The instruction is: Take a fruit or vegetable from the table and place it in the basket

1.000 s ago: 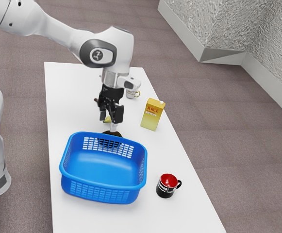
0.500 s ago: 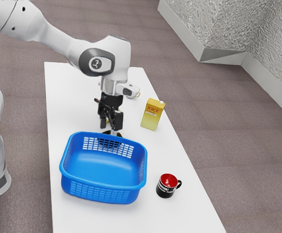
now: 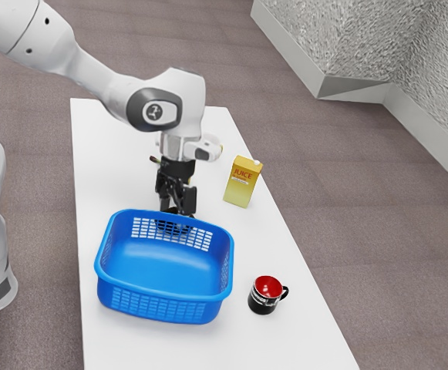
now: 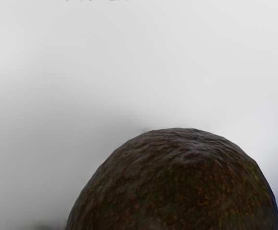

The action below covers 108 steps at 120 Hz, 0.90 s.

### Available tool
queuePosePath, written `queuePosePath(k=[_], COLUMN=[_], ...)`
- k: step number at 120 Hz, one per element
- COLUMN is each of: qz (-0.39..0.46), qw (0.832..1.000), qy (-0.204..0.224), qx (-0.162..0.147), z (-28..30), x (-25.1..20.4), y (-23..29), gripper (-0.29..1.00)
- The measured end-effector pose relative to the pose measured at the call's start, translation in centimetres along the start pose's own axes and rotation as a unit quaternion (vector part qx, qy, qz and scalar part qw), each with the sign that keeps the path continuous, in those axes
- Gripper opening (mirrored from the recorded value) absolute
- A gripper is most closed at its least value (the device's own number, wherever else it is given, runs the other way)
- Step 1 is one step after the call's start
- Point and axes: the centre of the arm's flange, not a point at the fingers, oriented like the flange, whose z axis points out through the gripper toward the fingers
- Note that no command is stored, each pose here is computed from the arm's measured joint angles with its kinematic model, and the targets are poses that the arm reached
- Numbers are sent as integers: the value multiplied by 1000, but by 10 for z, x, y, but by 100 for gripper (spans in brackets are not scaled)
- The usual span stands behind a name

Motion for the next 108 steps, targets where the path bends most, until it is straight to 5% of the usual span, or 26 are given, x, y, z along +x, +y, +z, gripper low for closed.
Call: queuePosePath(k=[40,67,108], qz=[10,31,29], qw=[1000,999,999], qy=[5,14,29], qx=[0,12,30], z=[2,-1,-39], x=[6,8,0], y=[-2,9,4], gripper=[70,39,34])
